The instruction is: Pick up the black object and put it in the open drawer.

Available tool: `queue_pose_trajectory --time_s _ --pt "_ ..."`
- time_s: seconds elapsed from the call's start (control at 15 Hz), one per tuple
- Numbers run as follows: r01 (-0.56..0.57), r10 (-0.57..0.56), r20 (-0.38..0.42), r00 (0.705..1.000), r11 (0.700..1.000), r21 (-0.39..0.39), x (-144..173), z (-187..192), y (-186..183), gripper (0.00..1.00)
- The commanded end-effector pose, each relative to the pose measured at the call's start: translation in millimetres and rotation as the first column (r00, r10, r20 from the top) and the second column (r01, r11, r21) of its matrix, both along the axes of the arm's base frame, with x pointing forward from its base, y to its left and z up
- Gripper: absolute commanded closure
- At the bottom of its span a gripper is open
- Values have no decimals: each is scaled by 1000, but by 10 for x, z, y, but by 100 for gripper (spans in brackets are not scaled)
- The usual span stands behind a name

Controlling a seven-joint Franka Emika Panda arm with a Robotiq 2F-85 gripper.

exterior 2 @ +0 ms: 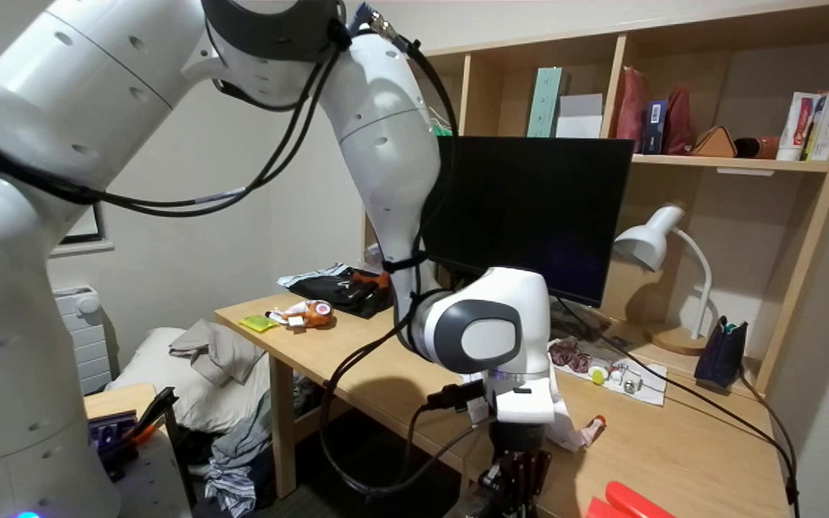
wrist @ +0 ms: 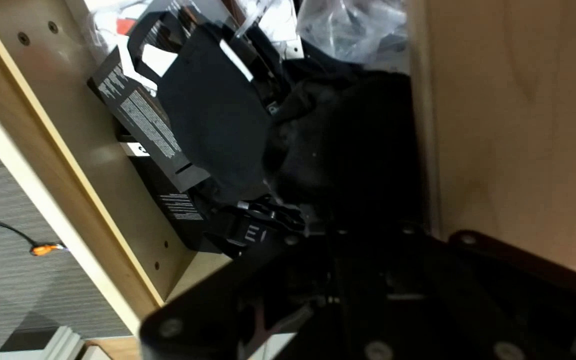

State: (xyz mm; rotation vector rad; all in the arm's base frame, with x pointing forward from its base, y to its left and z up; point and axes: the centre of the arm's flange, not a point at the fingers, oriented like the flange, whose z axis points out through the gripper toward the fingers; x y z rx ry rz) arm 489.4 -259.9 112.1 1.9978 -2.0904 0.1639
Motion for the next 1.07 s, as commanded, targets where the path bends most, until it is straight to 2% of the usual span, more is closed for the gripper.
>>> queue_pose_trajectory --time_s 0.0,0.27,0.47,0.6,0.93,1.0 --pt "-155 156 66 986 988 -13 -559 298 368 94" --pt "-171 171 49 984 985 -1 -1046 266 514 94" --pt "-119 119 34 992 993 -2 -1307 197 401 94" --pt "-123 122 49 991 992 4 -1351 133 231 94" --pt "-175 175 13 985 980 96 -1128 -38 -160 93" --pt "-177 176 16 984 978 112 -1027 -52 -170 64"
